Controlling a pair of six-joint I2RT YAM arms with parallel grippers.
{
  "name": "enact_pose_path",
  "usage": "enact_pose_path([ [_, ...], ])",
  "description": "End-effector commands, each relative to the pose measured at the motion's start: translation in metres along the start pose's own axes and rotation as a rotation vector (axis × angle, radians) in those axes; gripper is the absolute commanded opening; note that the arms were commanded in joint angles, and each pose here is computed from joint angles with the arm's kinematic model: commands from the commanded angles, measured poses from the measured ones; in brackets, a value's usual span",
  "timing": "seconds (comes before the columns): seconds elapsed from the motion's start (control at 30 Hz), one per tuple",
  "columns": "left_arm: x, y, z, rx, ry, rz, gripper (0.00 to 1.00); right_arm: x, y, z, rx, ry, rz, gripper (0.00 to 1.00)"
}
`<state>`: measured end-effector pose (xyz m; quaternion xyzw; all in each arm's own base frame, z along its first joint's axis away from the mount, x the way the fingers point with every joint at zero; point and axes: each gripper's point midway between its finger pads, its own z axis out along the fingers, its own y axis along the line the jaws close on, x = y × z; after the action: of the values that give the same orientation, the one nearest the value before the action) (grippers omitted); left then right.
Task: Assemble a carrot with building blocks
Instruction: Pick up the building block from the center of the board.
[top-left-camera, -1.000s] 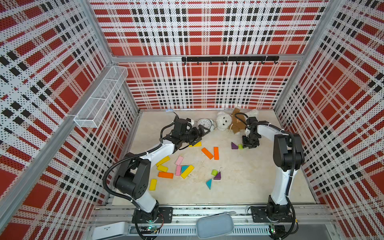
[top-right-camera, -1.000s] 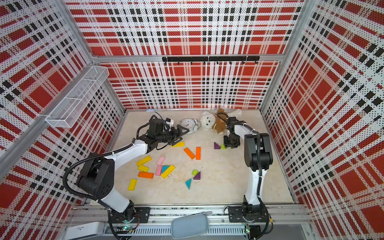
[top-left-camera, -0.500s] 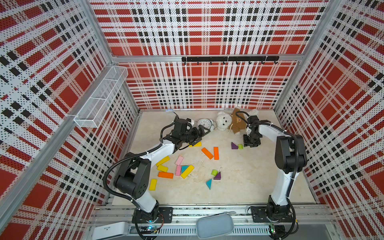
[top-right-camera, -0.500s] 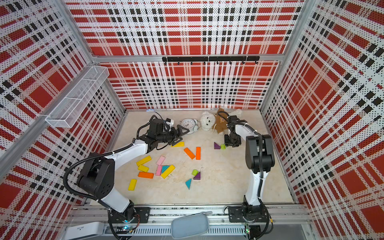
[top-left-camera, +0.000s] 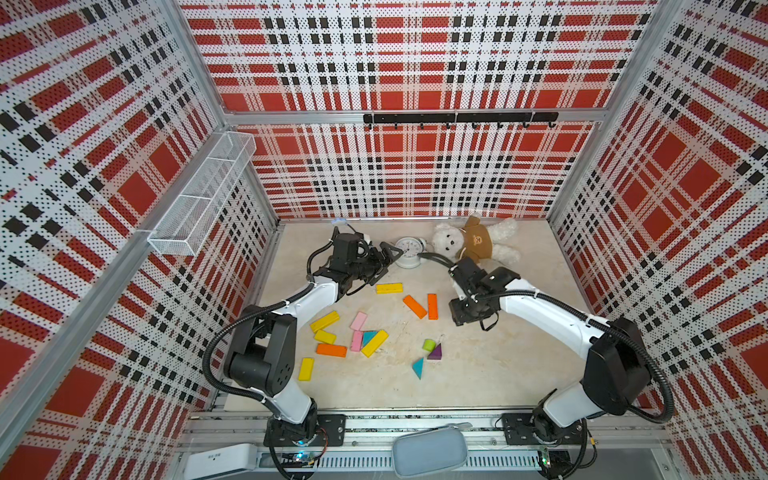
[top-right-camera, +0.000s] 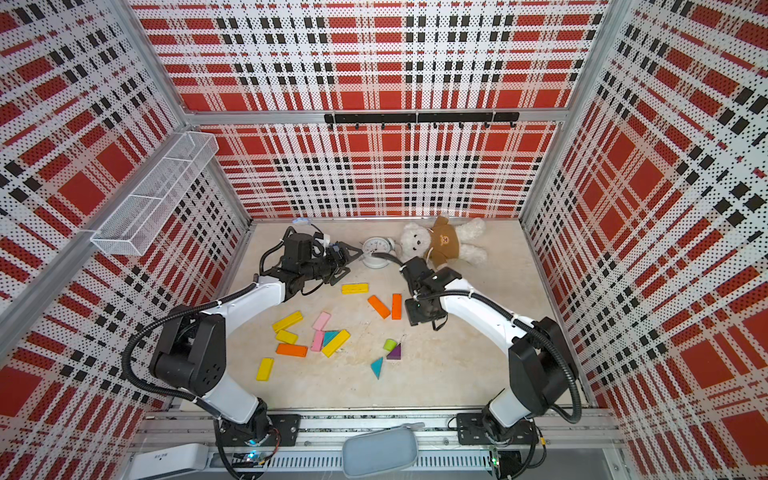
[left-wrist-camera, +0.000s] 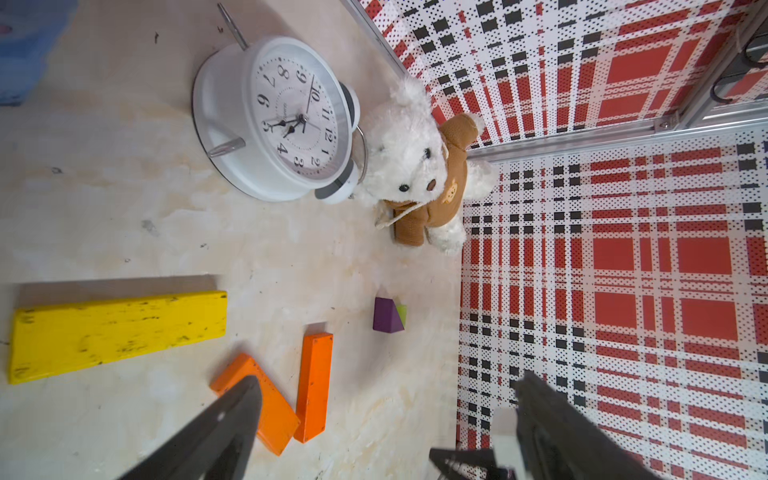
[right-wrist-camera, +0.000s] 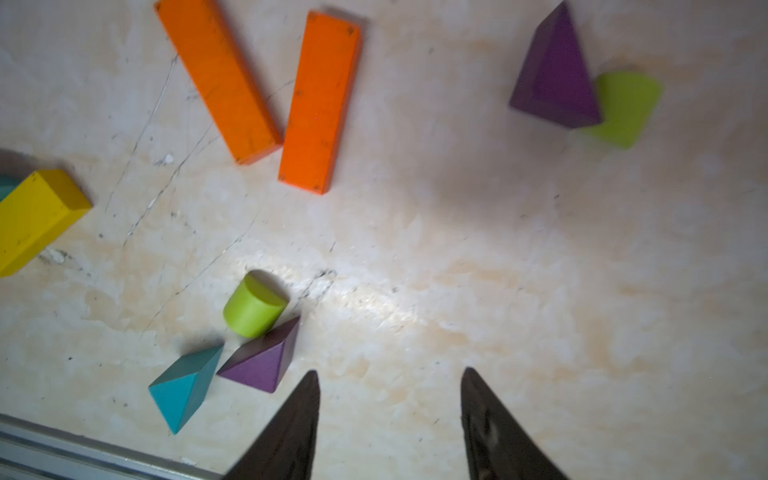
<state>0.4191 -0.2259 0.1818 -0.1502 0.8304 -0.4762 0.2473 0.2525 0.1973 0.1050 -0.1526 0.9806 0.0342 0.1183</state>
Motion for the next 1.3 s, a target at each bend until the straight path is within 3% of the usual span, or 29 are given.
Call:
enact_pose_path([
  [0.0,-0.017,-0.004,-0.009,0.014,-0.051,-0.002,0.97,0.022,0.031,0.003,-0.043,0.014,0.079,0.59],
  [0.2,-0.048,0.033,-0.025,-0.049,-0.130,-0.116,1.00,0.039,0.072,0.027,-0.057,0.064,0.048,0.60],
  [0.43,-0.090,0.061,-0.060,-0.084,-0.258,-0.187,0.99,0.041,0.084,0.043,-0.059,0.089,0.035,0.62],
  [0.77,-0.068,0.046,-0.040,-0.060,-0.183,-0.156,1.00,0.043,0.089,0.060,-0.052,0.122,0.015,0.63],
  [1.27,-0.050,0.042,-0.023,-0.055,-0.129,-0.143,0.99,0.041,0.082,0.075,-0.004,0.099,0.037,0.52],
])
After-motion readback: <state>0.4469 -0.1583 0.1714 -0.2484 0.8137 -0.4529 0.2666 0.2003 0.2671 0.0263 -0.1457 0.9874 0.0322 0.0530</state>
